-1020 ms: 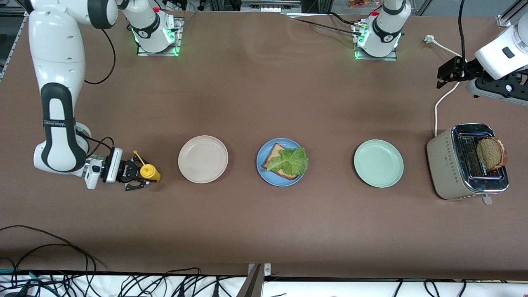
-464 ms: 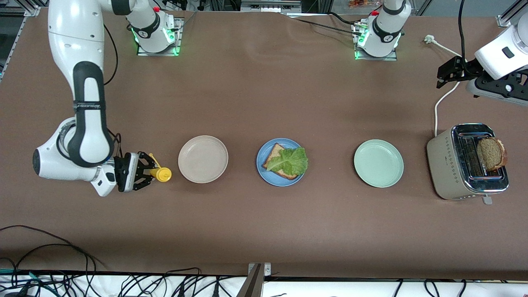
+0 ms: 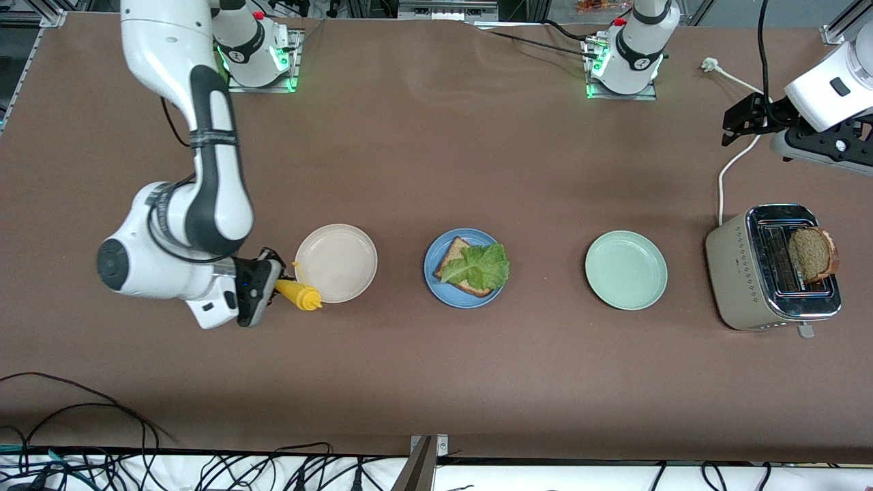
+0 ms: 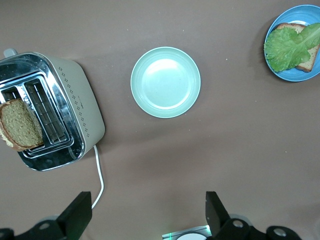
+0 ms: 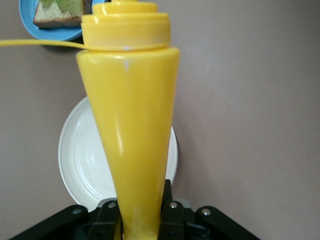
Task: Make sandwich in blue plate with both arms
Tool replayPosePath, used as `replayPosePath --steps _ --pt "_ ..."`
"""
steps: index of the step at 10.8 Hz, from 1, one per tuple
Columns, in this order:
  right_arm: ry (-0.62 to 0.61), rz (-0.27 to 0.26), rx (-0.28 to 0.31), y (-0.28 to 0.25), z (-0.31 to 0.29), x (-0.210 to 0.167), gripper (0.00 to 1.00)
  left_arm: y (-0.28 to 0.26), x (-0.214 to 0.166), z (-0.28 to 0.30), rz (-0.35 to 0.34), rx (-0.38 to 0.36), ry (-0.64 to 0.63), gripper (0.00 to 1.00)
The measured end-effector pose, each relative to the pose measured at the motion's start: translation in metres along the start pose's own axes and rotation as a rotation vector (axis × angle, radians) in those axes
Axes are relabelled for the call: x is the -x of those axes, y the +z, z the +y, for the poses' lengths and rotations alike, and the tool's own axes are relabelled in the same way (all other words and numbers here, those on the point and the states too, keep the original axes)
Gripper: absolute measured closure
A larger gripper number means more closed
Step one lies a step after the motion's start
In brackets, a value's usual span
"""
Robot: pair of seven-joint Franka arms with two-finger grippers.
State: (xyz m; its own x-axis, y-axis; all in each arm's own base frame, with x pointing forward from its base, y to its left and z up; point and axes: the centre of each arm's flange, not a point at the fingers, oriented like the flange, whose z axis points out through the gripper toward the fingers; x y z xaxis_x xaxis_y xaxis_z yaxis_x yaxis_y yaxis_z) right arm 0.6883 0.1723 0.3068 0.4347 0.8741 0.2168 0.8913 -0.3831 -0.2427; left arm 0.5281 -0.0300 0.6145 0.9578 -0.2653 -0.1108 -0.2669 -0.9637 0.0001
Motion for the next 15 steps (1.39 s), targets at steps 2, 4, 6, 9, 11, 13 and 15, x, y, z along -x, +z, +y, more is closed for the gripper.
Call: replayPosePath --steps 2,4,6,9,11,13,15 --pt "0.060 -0.104 0.039 0.010 -0.030 -0.036 0.74 0.000 0.000 0.000 0.000 0.000 0.000 0.00" --pt "0.088 -0.237 0.128 0.021 -0.069 -0.077 0.74 0.000 0.000 0.000 0.000 0.000 0.000 0.00" --pt "0.086 -0.320 0.197 0.032 -0.105 -0.108 0.74 0.000 0.000 0.000 0.000 0.000 0.000 0.00" --pt "0.041 -0.529 0.322 0.047 -0.147 -0.128 0.74 0.000 0.000 0.000 0.000 0.000 0.000 0.00" --pt "-0.020 -0.704 0.431 0.058 -0.196 -0.154 0.74 0.000 0.000 0.000 0.000 0.000 0.000 0.00" --pt "-0.067 -0.840 0.518 0.079 -0.243 -0.178 0.74 0.000 0.000 0.000 0.000 0.000 0.000 0.00" --pt "-0.107 -0.948 0.598 0.097 -0.261 -0.183 0.74 0.000 0.000 0.000 0.000 0.000 0.000 0.00"
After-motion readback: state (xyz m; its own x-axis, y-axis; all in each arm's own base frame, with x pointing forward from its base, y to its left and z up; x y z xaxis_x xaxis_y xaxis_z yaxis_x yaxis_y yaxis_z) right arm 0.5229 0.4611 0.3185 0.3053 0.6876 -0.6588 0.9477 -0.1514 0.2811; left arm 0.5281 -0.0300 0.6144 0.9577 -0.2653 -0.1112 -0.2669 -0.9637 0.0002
